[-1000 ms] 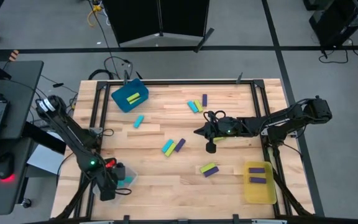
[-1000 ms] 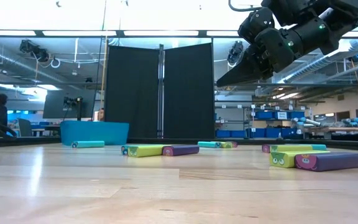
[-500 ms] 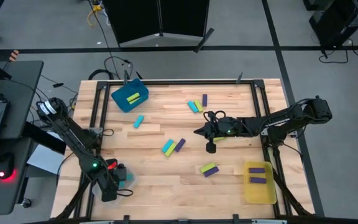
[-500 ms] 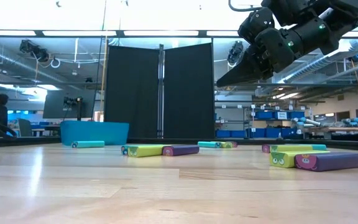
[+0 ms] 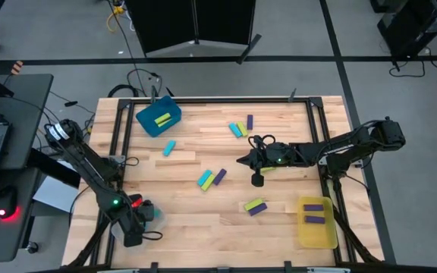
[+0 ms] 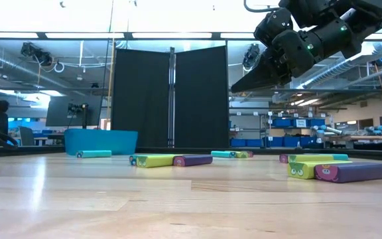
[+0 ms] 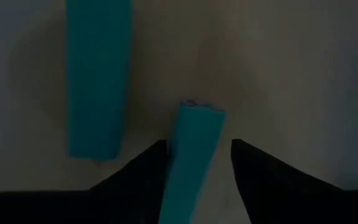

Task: Sort blocks
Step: Put the blue block into the transparent bin, then put the violet block into the yellow bin

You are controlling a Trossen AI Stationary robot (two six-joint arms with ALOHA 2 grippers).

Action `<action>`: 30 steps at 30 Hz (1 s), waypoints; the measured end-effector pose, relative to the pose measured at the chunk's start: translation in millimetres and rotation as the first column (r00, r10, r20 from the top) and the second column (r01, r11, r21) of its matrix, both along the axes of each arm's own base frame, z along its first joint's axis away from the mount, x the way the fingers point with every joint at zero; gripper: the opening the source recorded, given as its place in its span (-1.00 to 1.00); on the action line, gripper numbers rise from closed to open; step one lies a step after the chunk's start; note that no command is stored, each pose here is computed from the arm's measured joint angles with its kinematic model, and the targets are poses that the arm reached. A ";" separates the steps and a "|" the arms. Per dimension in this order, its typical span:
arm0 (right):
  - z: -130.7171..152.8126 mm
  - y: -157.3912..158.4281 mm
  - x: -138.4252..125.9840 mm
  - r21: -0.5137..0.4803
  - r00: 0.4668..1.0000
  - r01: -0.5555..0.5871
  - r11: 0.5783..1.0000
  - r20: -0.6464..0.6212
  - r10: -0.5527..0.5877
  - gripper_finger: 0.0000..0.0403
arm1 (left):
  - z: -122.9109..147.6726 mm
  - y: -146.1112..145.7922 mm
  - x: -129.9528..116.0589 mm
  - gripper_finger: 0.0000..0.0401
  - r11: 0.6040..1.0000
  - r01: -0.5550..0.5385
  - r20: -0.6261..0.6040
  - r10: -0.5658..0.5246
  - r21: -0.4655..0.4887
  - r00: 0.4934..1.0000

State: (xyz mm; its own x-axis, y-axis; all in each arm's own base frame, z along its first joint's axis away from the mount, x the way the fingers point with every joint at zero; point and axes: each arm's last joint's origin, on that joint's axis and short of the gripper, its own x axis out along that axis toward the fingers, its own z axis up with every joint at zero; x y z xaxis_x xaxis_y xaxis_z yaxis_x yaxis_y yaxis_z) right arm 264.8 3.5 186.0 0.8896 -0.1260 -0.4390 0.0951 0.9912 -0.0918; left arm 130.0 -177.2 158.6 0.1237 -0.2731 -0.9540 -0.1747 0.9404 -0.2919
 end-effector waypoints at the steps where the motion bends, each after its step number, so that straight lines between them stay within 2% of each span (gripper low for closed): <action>1: 0.0 0.0 0.0 0.000 1.000 0.000 1.000 0.000 0.000 -0.93 | 2.1 -0.4 0.3 -0.08 1.000 0.000 -0.004 0.000 0.006 1.000; 7: 0.0 0.0 0.0 -0.001 1.000 -0.001 1.000 0.000 0.001 -0.92 | 16.2 -2.0 2.5 -0.10 0.998 0.007 -0.006 -0.007 0.058 1.000; 13: 0.0 0.1 0.0 -0.002 1.000 -0.001 1.000 0.000 0.001 -0.93 | 26.1 -0.5 12.9 -0.15 0.999 -0.030 0.029 0.029 0.045 0.999; 17: 0.0 0.5 0.1 0.005 1.000 -0.016 1.000 0.000 0.016 -0.92 | 37.8 8.8 20.2 -0.41 0.995 -0.089 0.094 0.085 0.044 0.992; 22: 0.1 0.5 0.0 0.005 1.000 -0.017 1.000 0.000 0.017 -0.94 | 56.1 27.3 23.7 -0.93 0.990 -0.133 0.236 0.117 0.050 0.965; 26: 0.0 -2.4 -0.1 0.024 1.000 0.021 0.999 0.002 -0.022 -0.93 | 64.1 47.2 26.6 -0.95 0.979 -0.186 0.357 0.145 0.083 0.923; 30: -1.1 -16.3 -1.0 0.114 0.984 0.167 0.979 -0.080 -0.159 -0.91 | 60.4 64.3 35.6 -0.98 0.975 -0.208 0.475 0.147 0.078 0.868</action>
